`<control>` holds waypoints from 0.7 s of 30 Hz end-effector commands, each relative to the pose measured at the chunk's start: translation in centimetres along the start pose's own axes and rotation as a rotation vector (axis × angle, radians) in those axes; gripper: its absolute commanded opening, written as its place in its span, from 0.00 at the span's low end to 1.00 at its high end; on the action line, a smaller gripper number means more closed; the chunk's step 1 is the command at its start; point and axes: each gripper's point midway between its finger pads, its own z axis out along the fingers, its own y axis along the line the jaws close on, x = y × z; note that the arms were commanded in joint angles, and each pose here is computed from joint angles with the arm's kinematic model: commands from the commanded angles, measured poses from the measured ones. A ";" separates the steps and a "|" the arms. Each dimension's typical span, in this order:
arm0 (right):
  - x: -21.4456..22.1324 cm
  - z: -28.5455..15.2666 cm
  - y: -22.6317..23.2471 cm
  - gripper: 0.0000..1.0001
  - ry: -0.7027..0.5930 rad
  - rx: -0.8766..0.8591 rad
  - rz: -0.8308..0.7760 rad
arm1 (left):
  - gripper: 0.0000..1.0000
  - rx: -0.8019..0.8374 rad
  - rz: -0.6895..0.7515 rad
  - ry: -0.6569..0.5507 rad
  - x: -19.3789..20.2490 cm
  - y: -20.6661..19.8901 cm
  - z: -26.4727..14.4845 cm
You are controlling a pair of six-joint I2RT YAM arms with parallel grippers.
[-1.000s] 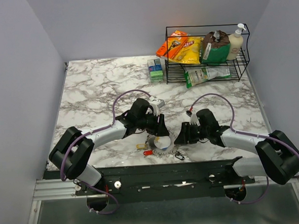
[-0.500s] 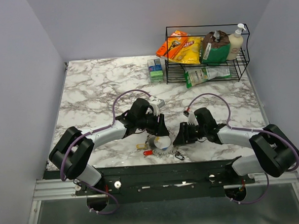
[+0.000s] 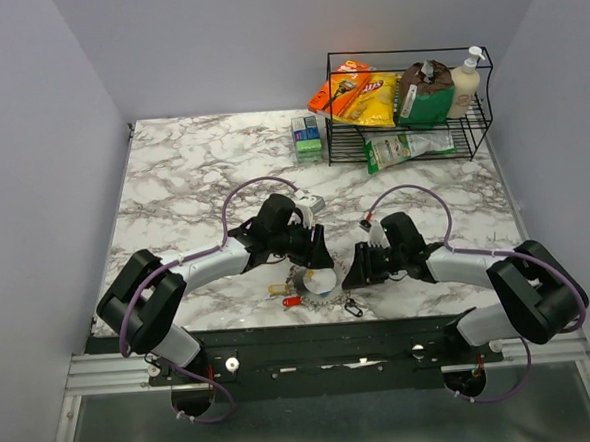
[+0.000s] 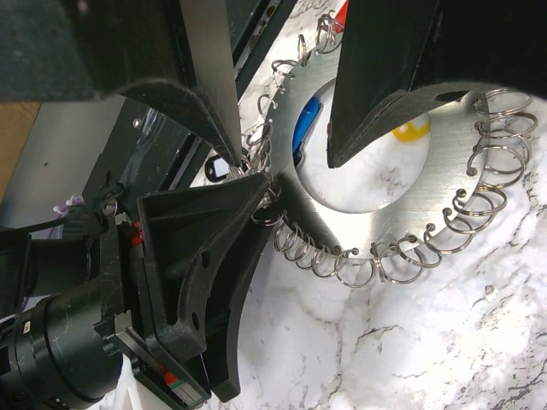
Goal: Put the keys on the keyring
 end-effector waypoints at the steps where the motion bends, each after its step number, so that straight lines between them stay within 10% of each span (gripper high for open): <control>1: -0.6 -0.7 -0.5 0.39 -0.024 0.058 -0.021 | 0.54 -0.009 0.022 -0.014 -0.4 0.1 0.3; 14: -1.2 -0.8 -0.9 0.28 -0.053 0.093 -0.030 | 0.53 -0.001 0.025 -0.015 -0.6 0.0 0.5; 21: -1.2 -0.6 0.2 0.42 -0.048 0.022 -0.053 | 0.53 -0.003 0.023 -0.011 -0.4 0.0 0.5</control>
